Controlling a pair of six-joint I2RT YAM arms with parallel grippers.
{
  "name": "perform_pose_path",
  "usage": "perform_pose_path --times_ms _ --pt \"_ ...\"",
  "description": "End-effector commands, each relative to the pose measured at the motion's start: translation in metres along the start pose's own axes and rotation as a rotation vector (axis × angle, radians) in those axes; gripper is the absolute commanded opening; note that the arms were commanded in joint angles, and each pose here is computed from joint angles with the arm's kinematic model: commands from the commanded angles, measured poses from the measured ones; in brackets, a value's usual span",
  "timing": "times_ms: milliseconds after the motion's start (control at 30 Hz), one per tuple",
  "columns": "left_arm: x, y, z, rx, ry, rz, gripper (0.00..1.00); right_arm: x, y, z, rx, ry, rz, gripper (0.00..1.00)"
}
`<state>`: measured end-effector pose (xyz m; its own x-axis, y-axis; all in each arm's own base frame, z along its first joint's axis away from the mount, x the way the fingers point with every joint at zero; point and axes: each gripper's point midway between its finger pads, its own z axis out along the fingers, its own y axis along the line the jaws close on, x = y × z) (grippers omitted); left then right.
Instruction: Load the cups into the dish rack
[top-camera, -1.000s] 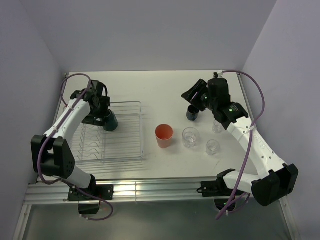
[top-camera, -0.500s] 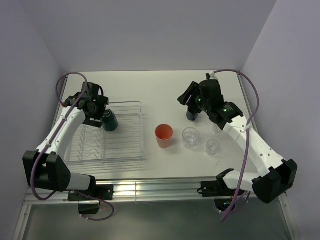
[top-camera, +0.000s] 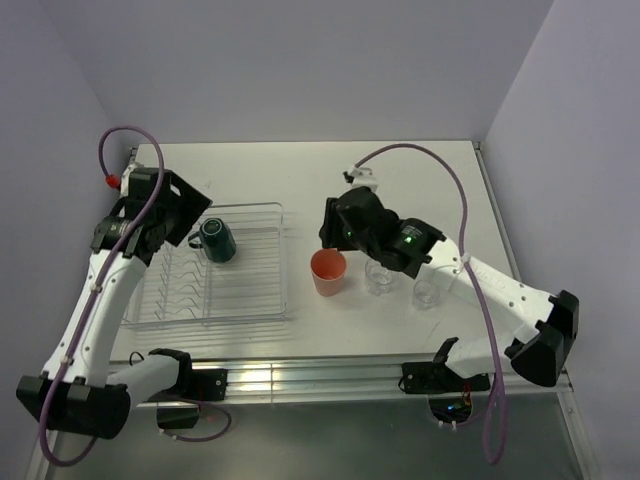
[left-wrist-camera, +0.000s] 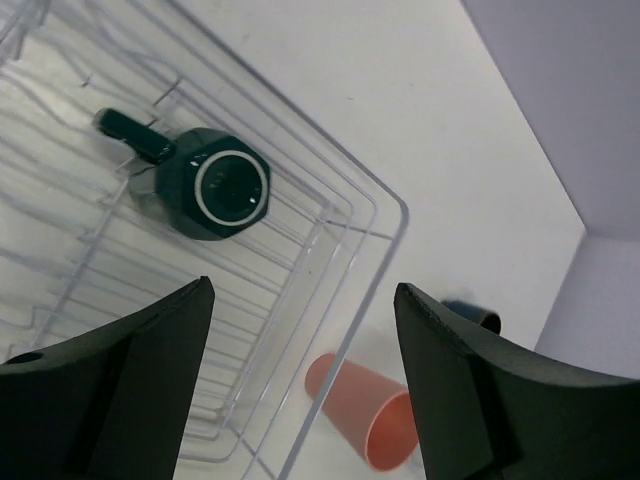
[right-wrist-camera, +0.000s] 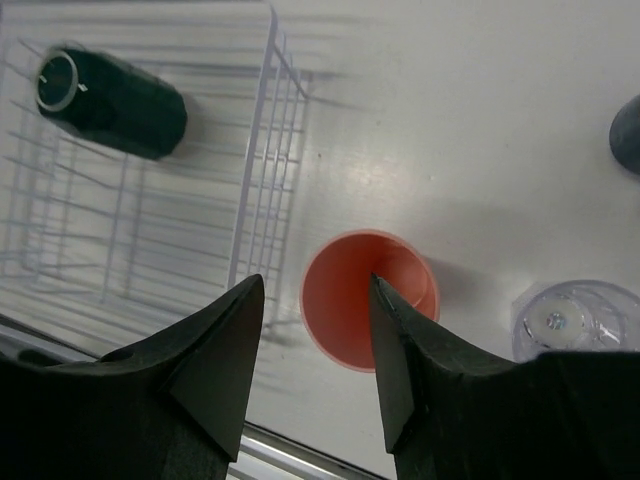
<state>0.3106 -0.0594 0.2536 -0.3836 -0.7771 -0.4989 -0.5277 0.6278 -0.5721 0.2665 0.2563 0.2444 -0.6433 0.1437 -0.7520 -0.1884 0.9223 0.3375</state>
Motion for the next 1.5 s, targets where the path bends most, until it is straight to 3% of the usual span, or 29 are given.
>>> perform_pose_path --times_ms 0,200,700,800,900,967,1033,1100,1233,1367,1467 --pt "0.001 -0.031 -0.029 0.259 -0.007 0.192 0.79 0.024 -0.003 0.012 0.074 0.027 -0.112 0.53" --pt "0.012 -0.044 -0.056 0.44 0.005 0.279 0.85 0.061 0.013 0.031 0.07 0.109 -0.195 0.52" --pt "0.026 -0.033 -0.04 0.419 0.045 0.289 0.84 0.109 0.013 0.06 0.105 0.246 -0.282 0.48" --pt "0.028 -0.031 -0.037 0.414 0.049 0.289 0.84 0.116 0.011 0.066 0.122 0.27 -0.296 0.44" --pt "0.031 -0.029 -0.034 0.409 0.06 0.289 0.84 0.119 0.007 0.069 0.14 0.284 -0.309 0.29" --pt "0.032 -0.028 -0.034 0.409 0.062 0.29 0.84 0.113 0.007 0.068 0.155 0.268 -0.313 0.08" --pt "0.033 -0.03 -0.035 0.424 0.066 0.295 0.82 0.102 0.007 0.062 0.165 0.252 -0.31 0.0" --pt "0.037 -0.033 -0.038 0.455 0.085 0.302 0.83 0.09 0.006 0.056 0.177 0.229 -0.315 0.0" --pt "0.049 -0.049 -0.046 0.575 0.137 0.321 0.89 0.026 0.017 0.021 0.113 0.105 -0.25 0.0" --pt "0.063 -0.077 -0.064 0.778 0.224 0.326 0.94 -0.029 0.025 -0.019 -0.044 0.003 -0.141 0.0" --pt "0.076 -0.099 -0.082 0.967 0.314 0.324 0.96 -0.054 0.037 -0.046 -0.281 -0.033 -0.038 0.0"
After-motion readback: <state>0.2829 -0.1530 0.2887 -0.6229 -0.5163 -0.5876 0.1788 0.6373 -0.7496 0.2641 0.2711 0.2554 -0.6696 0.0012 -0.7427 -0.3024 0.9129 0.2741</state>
